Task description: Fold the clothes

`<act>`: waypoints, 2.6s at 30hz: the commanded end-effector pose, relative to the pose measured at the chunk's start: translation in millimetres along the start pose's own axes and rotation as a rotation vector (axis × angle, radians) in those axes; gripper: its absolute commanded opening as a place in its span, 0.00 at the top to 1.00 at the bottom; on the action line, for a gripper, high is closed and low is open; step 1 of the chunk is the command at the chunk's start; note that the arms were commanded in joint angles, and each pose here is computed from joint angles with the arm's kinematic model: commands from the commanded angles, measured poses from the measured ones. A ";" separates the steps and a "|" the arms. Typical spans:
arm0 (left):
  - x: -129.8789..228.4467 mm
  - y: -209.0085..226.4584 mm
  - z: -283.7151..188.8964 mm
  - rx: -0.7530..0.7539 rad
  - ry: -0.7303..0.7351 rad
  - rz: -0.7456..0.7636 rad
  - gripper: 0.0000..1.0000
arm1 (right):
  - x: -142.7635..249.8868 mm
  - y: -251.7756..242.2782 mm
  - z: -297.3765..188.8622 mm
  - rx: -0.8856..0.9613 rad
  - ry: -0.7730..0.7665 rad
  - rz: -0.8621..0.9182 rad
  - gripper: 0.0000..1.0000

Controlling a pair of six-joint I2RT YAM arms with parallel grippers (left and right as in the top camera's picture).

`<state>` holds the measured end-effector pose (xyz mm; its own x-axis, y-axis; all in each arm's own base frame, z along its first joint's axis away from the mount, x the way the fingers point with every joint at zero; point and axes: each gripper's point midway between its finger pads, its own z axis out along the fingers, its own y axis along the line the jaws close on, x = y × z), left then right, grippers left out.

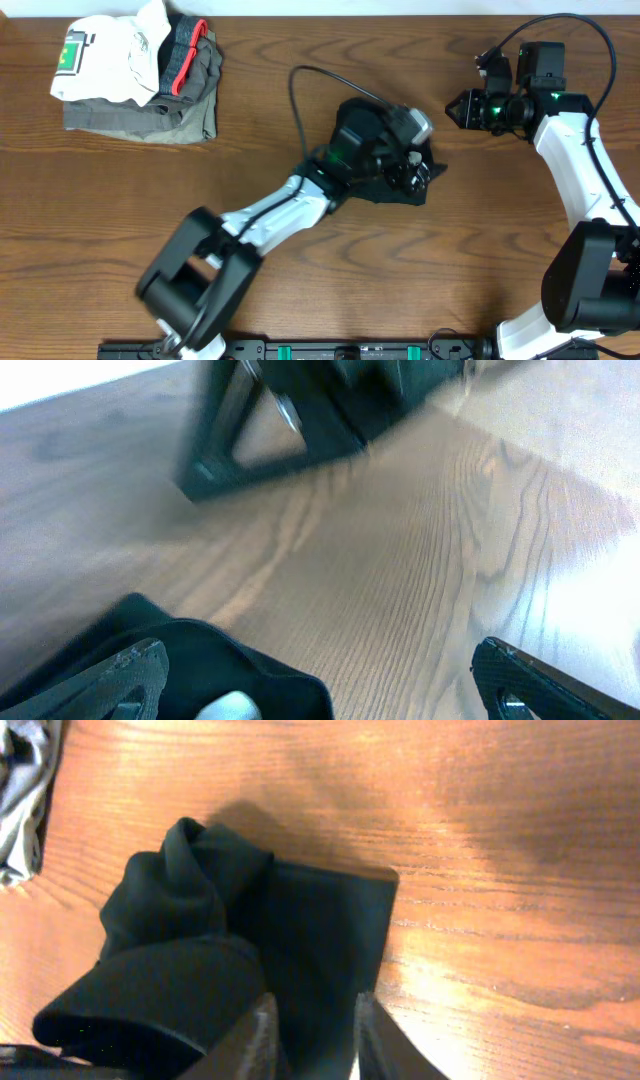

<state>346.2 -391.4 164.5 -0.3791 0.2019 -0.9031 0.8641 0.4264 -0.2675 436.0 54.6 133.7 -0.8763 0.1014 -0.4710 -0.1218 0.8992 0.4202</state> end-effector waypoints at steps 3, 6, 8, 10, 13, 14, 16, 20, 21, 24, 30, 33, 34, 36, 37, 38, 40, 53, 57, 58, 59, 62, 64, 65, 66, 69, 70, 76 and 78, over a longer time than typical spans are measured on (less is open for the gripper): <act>-68.5 34.0 -72.9 -0.124 -0.126 -0.083 0.02 | 13.9 5.4 10.6 -0.012 0.059 -0.072 0.65; -76.2 55.7 -109.9 -0.202 -0.126 -0.122 0.02 | 19.9 16.0 14.2 -0.044 0.080 -0.161 0.54; -74.2 72.2 -134.7 -0.260 -0.112 -0.163 0.02 | 23.5 21.9 16.2 -0.053 0.093 -0.217 0.46; -68.9 85.3 -151.2 -0.303 -0.096 -0.199 0.02 | 28.1 28.4 18.5 -0.063 0.109 -0.270 0.40; -56.1 103.9 -167.8 -0.356 -0.065 -0.256 0.02 | 37.2 40.4 23.5 -0.084 0.139 -0.347 0.36; -51.8 107.8 -170.9 -0.367 -0.054 -0.272 0.02 | 39.5 43.7 25.3 -0.090 0.147 -0.367 0.36; -44.9 112.2 -174.3 -0.380 -0.034 -0.290 0.02 | 43.9 47.1 31.7 -0.087 0.164 -0.396 0.36; -38.5 111.8 -174.6 -0.382 -0.004 -0.268 0.02 | 49.8 43.9 50.8 -0.055 0.192 -0.418 0.50; -37.8 111.8 -174.7 -0.382 -0.002 -0.270 0.02 | 50.9 43.3 56.3 -0.054 0.197 -0.421 0.63; -35.8 111.6 -174.7 -0.382 0.008 -0.265 0.02 | 47.3 40.8 66.6 -0.050 0.182 -0.411 0.99; -25.5 116.1 -176.1 -0.413 0.047 -0.258 0.02 | 13.6 30.6 46.1 -0.018 0.083 -0.329 0.99; -22.0 118.3 -175.0 -0.419 0.056 -0.265 0.02 | 5.5 11.9 36.2 0.006 0.061 -0.278 0.99; -21.5 118.6 -174.7 -0.419 0.057 -0.265 0.02 | 6.6 4.4 36.0 0.014 0.066 -0.261 0.99; -20.2 120.4 -174.8 -0.428 0.060 -0.267 0.02 | 12.8 -13.4 41.1 0.027 0.093 -0.222 0.99; -19.7 121.0 -174.7 -0.430 0.061 -0.268 0.02 | 16.4 -20.9 45.3 0.031 0.107 -0.208 0.99; -19.3 121.2 -174.5 -0.430 0.062 -0.268 0.02 | 19.8 -26.2 49.7 0.033 0.120 -0.196 0.99; -18.4 121.6 -174.0 -0.430 0.065 -0.267 0.02 | 32.5 -38.6 66.2 0.034 0.167 -0.174 0.99; -12.6 123.5 -174.5 -0.441 0.091 -0.246 0.02 | 27.1 -48.9 57.0 0.046 0.190 -0.126 0.52; -11.4 129.7 -177.7 -0.481 0.094 -0.245 0.02 | -9.2 -25.6 13.7 0.056 0.087 -0.176 0.67; -11.4 130.4 -178.1 -0.486 0.094 -0.245 0.02 | -14.8 -20.6 5.9 0.057 0.067 -0.187 0.71; -11.1 131.0 -178.4 -0.491 0.095 -0.245 0.02 | -21.2 -13.6 -3.6 0.056 0.042 -0.201 0.76; -11.2 131.8 -178.9 -0.496 0.094 -0.244 0.02 | -31.2 5.1 -22.2 0.046 -0.009 -0.241 0.88; -10.7 134.0 -180.1 -0.511 0.096 -0.243 0.02 | -31.3 20.5 -25.5 0.020 -0.018 -0.265 0.93; -10.6 135.1 -180.7 -0.518 0.096 -0.243 0.02 | -29.8 28.7 -23.7 0.001 -0.014 -0.277 0.98; -10.5 135.8 -181.1 -0.523 0.096 -0.242 0.02 | -27.5 36.4 -20.8 -0.017 -0.008 -0.288 0.99; -10.2 138.3 -182.8 -0.538 0.097 -0.242 0.02 | -17.3 55.1 -3.3 -0.053 0.031 -0.321 0.99; -10.1 138.4 -182.9 -0.538 0.097 -0.243 0.02 | -13.1 60.7 4.9 -0.064 0.048 -0.331 0.99; -9.3 138.4 -183.0 -0.539 0.100 -0.245 0.02 | 17.8 72.8 57.7 -0.105 0.172 -0.351 0.99; -8.8 140.1 -184.1 -0.552 0.101 -0.244 0.02 | 29.9 67.5 74.8 -0.107 0.220 -0.338 0.99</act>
<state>405.3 -175.4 199.0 -0.5993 0.1060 -0.7935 0.4733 0.8463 -0.2445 441.6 142.6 118.8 -0.8315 -0.2766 -0.4817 -0.4621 0.8258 0.3234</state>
